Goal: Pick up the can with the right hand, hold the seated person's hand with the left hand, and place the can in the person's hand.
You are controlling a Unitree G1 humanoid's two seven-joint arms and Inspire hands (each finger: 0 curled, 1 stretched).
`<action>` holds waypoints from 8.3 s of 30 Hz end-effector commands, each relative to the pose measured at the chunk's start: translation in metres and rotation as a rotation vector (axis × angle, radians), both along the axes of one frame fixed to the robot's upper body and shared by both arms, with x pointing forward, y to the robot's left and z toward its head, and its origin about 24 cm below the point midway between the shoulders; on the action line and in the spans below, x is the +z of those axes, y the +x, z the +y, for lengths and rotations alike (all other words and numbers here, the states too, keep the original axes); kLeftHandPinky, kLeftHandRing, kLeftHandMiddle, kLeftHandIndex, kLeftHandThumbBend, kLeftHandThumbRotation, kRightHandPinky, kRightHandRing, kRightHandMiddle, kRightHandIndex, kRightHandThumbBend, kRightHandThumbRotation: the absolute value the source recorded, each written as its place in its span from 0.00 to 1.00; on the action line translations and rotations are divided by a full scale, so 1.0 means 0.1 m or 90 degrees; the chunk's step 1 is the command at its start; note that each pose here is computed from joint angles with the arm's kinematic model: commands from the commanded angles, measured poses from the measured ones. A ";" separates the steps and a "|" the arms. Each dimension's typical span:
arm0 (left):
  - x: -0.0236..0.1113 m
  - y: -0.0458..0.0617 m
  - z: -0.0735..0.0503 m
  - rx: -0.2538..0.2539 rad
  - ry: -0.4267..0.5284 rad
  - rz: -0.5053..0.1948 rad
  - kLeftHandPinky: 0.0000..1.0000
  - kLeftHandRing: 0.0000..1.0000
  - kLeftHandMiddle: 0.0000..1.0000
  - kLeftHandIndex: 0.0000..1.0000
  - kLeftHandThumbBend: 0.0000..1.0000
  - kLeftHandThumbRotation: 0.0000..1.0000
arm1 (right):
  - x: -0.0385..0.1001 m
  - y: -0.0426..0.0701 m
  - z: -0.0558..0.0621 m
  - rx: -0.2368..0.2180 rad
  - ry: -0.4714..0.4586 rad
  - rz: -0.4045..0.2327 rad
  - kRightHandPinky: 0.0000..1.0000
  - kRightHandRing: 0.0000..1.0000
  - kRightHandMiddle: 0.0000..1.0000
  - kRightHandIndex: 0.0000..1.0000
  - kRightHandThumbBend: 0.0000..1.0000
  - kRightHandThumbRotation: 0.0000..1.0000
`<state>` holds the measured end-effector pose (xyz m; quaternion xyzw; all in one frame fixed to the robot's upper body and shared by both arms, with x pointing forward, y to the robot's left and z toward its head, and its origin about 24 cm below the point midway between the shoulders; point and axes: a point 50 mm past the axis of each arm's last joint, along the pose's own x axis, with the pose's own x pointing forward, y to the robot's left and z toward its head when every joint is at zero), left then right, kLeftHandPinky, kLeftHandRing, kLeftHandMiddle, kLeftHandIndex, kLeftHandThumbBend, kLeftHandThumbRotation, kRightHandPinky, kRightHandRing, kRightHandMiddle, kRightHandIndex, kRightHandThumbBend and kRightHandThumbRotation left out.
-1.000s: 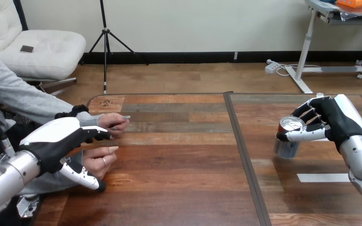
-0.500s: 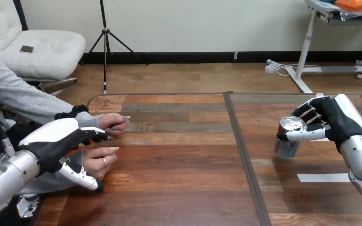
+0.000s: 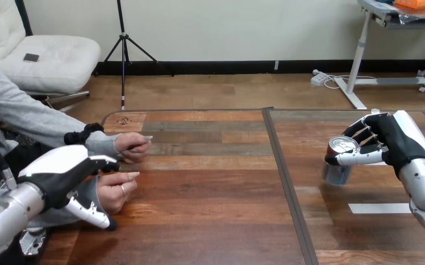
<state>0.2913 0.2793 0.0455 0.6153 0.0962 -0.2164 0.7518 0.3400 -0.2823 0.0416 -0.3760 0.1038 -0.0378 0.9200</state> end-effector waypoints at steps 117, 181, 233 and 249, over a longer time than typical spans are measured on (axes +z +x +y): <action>0.22 0.16 0.13 0.019 -0.022 -0.154 0.33 0.39 0.46 0.50 0.57 0.00 | 0.35 0.18 0.04 0.005 -0.002 -0.094 0.38 0.43 0.46 0.47 0.72 0.00; 0.60 0.19 -0.05 -0.032 -0.174 -0.242 0.29 0.33 0.40 0.43 0.49 0.00 | 0.39 0.22 0.13 0.029 -0.001 -0.106 0.38 0.43 0.46 0.46 0.73 0.00; 0.79 0.29 -0.34 -0.086 -0.227 -0.276 0.21 0.26 0.34 0.41 0.42 0.00 | 0.55 0.34 0.48 0.108 0.041 -0.171 0.34 0.37 0.42 0.45 0.72 0.00; 0.76 0.32 -0.41 -0.087 -0.232 -0.266 0.20 0.25 0.34 0.43 0.42 0.00 | 0.69 0.41 0.69 0.161 0.034 -0.204 0.34 0.39 0.43 0.46 0.72 0.00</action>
